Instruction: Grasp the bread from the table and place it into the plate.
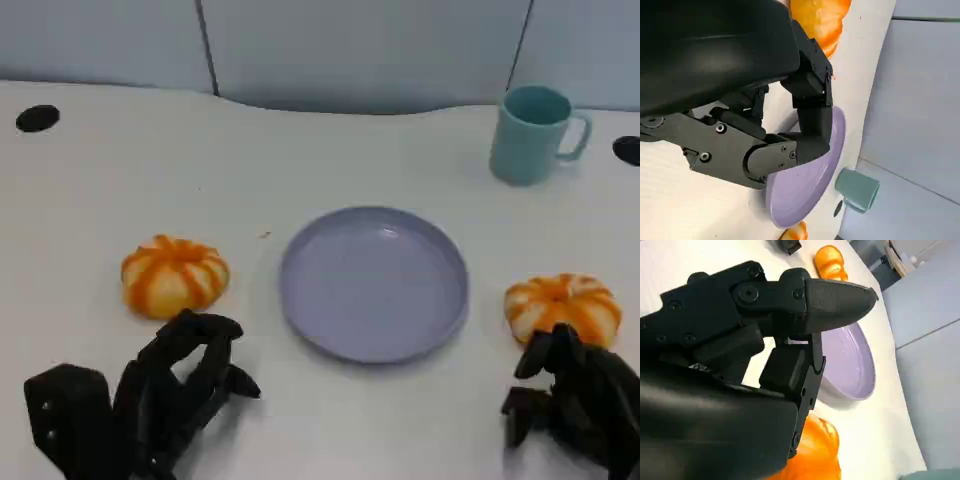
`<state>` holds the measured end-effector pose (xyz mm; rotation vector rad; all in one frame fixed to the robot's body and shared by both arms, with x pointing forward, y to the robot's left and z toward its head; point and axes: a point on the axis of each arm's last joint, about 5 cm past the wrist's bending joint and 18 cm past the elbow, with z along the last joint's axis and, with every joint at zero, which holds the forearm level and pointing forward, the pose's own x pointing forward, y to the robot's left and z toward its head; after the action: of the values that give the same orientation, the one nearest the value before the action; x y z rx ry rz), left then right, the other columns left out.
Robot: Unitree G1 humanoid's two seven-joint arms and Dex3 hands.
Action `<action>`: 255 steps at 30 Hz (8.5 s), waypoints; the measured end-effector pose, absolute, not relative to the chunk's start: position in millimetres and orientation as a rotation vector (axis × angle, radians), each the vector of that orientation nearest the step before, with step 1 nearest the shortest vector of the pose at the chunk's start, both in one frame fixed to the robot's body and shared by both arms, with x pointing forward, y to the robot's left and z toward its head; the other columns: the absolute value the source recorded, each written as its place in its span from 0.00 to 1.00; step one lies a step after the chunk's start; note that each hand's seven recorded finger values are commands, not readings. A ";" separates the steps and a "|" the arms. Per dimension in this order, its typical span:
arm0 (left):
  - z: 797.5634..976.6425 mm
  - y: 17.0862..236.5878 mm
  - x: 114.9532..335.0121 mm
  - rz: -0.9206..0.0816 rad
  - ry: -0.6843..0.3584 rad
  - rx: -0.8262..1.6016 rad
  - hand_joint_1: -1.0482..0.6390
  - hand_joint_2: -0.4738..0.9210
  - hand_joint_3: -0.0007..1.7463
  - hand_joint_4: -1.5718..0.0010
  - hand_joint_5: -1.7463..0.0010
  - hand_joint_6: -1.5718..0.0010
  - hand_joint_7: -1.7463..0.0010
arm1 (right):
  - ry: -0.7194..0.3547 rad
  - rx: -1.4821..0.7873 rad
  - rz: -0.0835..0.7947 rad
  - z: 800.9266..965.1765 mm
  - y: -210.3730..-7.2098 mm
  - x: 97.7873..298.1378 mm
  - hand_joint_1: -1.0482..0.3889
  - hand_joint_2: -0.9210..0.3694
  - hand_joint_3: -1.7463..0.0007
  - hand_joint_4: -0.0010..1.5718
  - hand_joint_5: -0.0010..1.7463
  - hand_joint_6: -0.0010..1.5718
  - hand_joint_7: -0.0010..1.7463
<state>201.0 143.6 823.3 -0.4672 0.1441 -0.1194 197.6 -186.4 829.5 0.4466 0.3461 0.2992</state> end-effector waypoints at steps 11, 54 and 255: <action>821.8 145.0 200.8 -0.114 0.139 -0.465 0.30 0.86 0.46 0.55 0.08 0.62 0.20 | 0.340 0.446 0.299 828.5 -186.8 196.4 0.41 0.00 0.72 0.84 0.68 0.77 0.60; 882.0 189.5 229.8 -0.161 -0.522 0.921 0.24 1.00 0.14 1.00 0.77 0.92 0.99 | 0.354 0.461 0.313 829.9 -180.5 197.7 0.42 0.00 0.72 0.85 0.64 0.78 0.57; 850.5 137.9 247.8 -0.362 -0.252 -0.157 0.30 1.00 0.21 0.63 0.52 0.60 0.88 | 0.368 0.456 0.284 833.8 -177.3 188.2 0.41 0.00 0.75 0.84 0.66 0.77 0.59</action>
<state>247.8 137.9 850.5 -0.1568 -0.2519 -0.3619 188.2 -177.3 833.8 0.4564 0.3683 0.2840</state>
